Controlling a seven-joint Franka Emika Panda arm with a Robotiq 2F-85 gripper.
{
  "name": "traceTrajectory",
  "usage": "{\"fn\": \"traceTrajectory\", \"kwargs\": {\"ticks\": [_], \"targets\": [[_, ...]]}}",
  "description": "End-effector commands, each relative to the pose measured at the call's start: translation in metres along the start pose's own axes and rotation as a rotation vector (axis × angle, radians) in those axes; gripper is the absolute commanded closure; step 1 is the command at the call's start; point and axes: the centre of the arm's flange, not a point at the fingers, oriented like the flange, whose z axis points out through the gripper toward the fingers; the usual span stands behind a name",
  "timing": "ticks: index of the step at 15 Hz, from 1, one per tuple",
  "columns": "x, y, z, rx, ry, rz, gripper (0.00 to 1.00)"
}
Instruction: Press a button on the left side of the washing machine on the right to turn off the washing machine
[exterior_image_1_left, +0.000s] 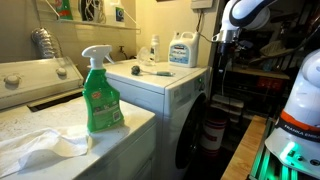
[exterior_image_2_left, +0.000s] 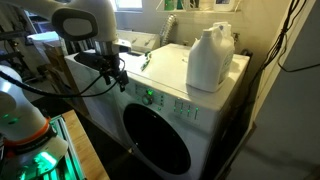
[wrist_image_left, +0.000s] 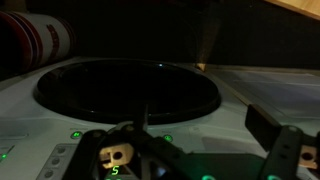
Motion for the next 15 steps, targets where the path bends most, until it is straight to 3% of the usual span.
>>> {"fn": "traceTrajectory", "kwargs": {"ticks": [1, 4, 9, 12, 13, 14, 15], "targets": [[0.001, 0.001, 0.002, 0.002, -0.004, -0.002, 0.0], [0.002, 0.001, 0.003, 0.003, -0.006, -0.004, 0.0], [0.022, 0.007, 0.04, 0.095, -0.044, 0.177, 0.0], [0.029, 0.009, 0.062, 0.113, -0.053, 0.257, 0.0], [0.032, 0.008, 0.069, 0.113, -0.05, 0.275, 0.07], [0.034, 0.008, 0.075, 0.109, -0.05, 0.293, 0.26], [0.037, 0.007, 0.082, 0.096, -0.05, 0.31, 0.32]]}}
